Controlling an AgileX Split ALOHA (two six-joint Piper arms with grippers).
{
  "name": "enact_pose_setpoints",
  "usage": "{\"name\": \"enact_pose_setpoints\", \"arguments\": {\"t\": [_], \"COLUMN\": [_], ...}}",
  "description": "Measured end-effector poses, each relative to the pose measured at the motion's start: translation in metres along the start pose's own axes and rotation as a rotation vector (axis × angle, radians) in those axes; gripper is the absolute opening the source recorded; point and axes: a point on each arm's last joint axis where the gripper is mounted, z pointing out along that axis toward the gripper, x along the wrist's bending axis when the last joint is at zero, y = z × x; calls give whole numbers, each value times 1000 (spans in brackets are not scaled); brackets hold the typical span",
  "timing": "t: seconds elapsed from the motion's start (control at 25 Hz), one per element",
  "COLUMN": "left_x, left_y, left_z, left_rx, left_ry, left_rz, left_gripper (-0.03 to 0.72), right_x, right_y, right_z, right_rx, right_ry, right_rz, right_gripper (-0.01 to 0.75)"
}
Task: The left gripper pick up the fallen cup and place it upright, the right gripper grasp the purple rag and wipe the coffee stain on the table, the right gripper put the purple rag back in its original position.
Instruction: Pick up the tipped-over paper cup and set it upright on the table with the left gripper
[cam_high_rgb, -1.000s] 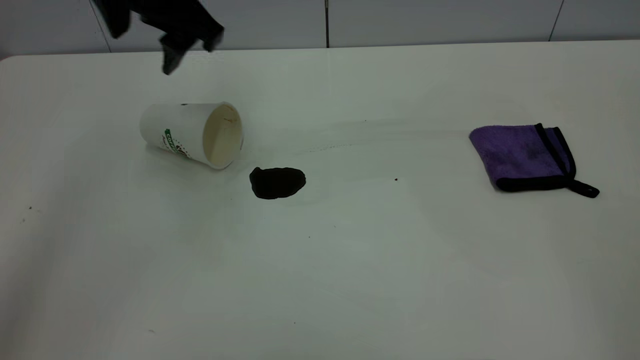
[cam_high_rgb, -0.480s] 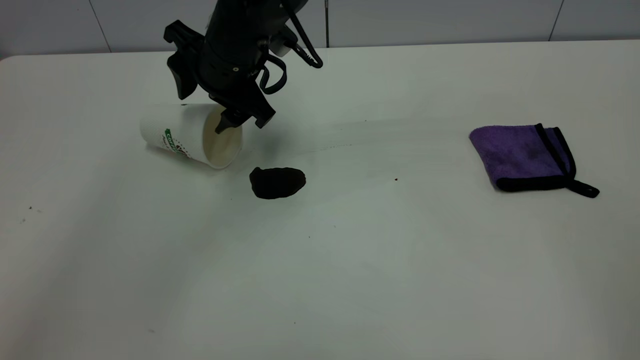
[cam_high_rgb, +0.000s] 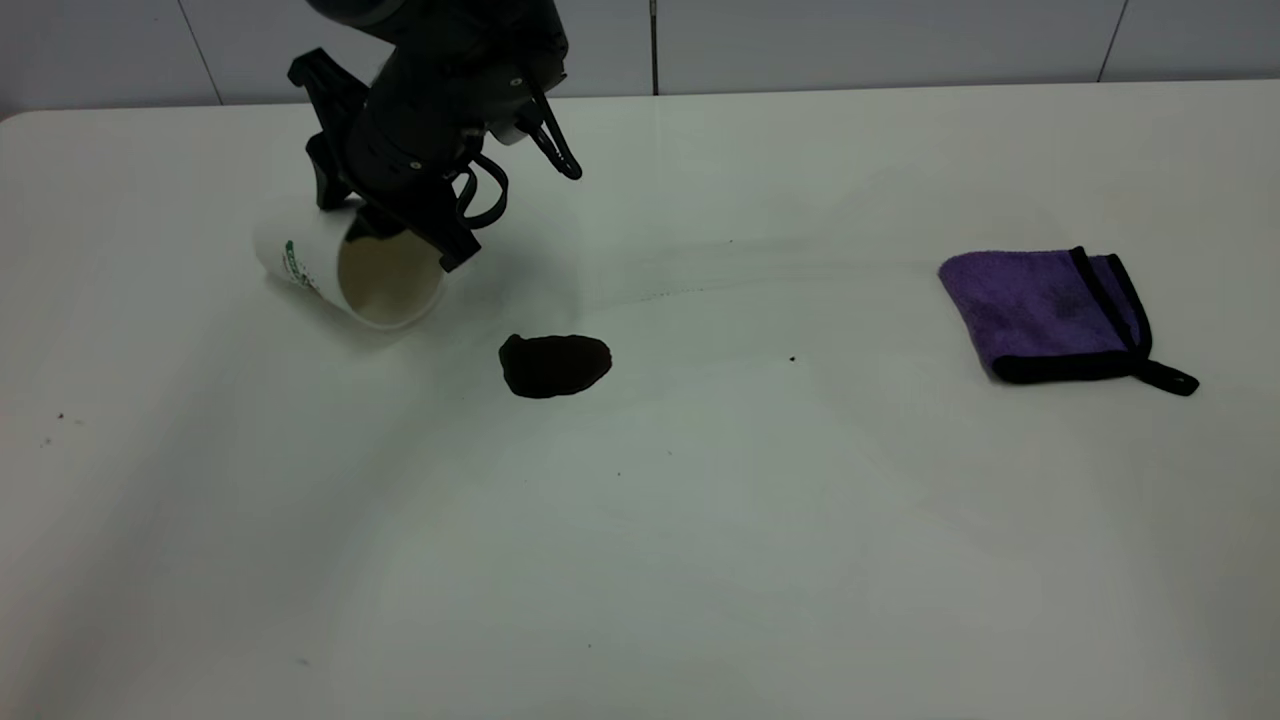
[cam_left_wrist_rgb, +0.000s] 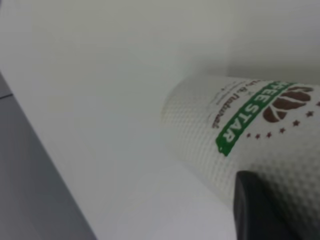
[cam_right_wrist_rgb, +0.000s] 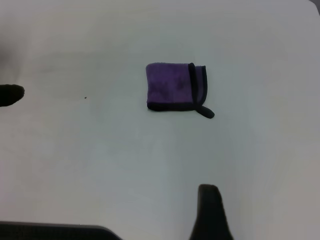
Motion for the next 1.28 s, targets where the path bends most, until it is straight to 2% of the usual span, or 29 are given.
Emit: {"name": "enact_pose_setpoints", "arguments": {"t": [0.08,0.2,0.4,0.52,0.64,0.88,1.28], "left_x": [13,43,101,124,140,145,111], "left_y": [3,11,13,5,-6,-13,-8], "left_z": [-11,-44,-79,-65,-40,2,44], "left_rx": [0,-41,-146,-162,-144,-149,-121], "left_ry": [16,-53,-353,-529,-647,-757,-843], "left_rz": [-18,-80,-164,-217,-282,-364,-417], "left_gripper": [54,12,9,9,9,11,41], "right_x": [0,0,0,0,0,0,0], "right_y": [0,0,0,0,0,0,0], "right_z": [0,0,0,0,0,0,0], "right_rx": [0,0,0,0,0,0,0], "right_ry": [0,0,0,0,0,0,0], "right_rz": [0,0,0,0,0,0,0], "right_gripper": [580,580,580,580,580,580,580]}}
